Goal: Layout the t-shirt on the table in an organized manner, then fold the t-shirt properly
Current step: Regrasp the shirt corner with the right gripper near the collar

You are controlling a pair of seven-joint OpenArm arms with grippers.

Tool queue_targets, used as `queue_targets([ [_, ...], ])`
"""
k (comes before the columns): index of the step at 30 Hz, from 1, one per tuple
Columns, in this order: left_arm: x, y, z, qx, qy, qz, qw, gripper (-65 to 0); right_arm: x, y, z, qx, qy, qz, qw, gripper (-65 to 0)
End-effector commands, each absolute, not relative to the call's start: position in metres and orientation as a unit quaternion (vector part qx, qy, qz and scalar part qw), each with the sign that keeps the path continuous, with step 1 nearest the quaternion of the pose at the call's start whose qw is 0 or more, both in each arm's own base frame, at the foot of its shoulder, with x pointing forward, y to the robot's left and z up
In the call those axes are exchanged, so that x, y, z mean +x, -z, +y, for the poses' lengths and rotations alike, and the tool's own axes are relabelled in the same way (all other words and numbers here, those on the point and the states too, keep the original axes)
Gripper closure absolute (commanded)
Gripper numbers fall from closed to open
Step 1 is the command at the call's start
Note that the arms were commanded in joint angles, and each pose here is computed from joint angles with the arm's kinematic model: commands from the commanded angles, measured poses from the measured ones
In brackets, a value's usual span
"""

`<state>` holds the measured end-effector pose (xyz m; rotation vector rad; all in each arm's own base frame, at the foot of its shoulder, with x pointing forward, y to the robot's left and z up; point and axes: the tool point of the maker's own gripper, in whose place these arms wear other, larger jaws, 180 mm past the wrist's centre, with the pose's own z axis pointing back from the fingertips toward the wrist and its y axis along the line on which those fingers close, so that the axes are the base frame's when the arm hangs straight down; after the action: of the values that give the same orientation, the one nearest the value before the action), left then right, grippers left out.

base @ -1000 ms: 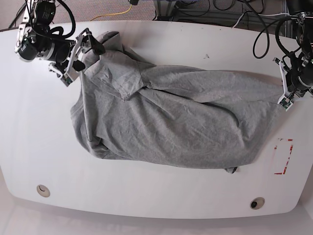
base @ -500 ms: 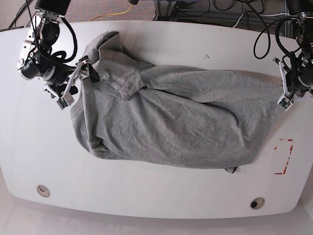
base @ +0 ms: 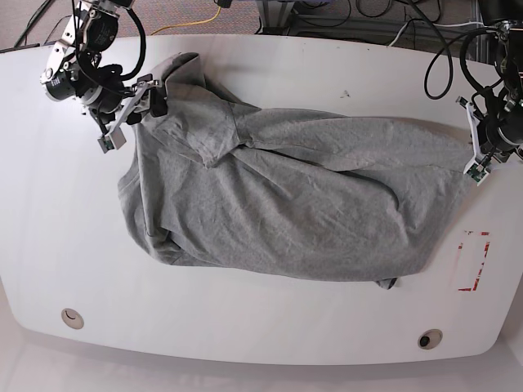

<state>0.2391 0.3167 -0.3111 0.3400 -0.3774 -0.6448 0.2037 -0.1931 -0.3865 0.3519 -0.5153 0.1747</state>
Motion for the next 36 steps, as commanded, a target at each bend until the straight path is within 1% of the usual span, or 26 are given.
queue_targets([
  [1,0.245,0.301,0.321,0.18,0.316,-0.193,0.911,0.0,0.213,0.375,-0.191,0.176,-0.089,-0.281,0.939,-35.5],
  [15,0.245,0.301,0.321,0.18,0.317,-0.193,0.911,0.0,0.22,0.372,-0.187,0.184,-0.084,-0.3,0.932,-35.5],
  [25,0.245,0.301,0.321,0.18,0.317,-0.193,0.911,0.0,0.214,0.396,-0.186,0.211,-0.054,-0.28,0.935,-35.5],
  [36,0.245,0.301,0.321,0.179,0.317,-0.193,0.911,0.0,0.215,0.396,-0.183,0.218,-0.052,-0.281,0.933,-35.0],
])
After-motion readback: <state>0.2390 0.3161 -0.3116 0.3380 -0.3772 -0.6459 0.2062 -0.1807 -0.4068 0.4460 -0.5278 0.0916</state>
